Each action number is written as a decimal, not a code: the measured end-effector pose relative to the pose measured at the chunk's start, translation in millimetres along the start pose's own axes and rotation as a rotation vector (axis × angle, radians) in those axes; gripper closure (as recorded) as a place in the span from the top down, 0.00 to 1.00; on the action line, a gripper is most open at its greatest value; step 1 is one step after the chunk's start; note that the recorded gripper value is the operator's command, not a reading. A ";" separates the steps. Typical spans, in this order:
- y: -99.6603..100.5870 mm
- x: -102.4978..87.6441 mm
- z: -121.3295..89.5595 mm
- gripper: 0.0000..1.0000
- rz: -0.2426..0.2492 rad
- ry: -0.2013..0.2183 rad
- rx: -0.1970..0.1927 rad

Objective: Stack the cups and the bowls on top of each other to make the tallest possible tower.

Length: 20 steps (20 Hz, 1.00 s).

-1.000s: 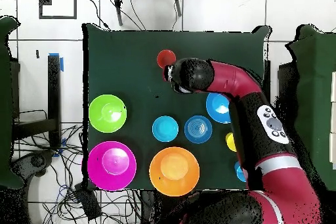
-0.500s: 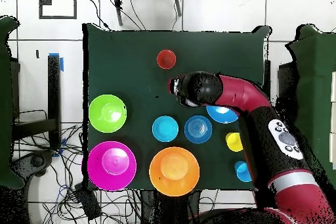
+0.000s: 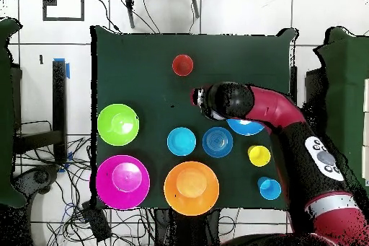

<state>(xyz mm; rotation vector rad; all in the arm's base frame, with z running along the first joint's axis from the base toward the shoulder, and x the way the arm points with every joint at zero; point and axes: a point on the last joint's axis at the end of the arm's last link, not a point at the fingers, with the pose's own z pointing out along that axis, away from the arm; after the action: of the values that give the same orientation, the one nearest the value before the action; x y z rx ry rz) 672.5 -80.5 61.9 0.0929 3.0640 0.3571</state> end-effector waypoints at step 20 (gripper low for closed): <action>-14.5 4.4 22.0 1.00 0.049 0.011 -0.086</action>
<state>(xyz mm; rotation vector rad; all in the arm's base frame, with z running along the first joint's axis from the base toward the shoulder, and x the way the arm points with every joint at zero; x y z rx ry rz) 668.7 -89.3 37.0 0.1627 3.0563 0.4933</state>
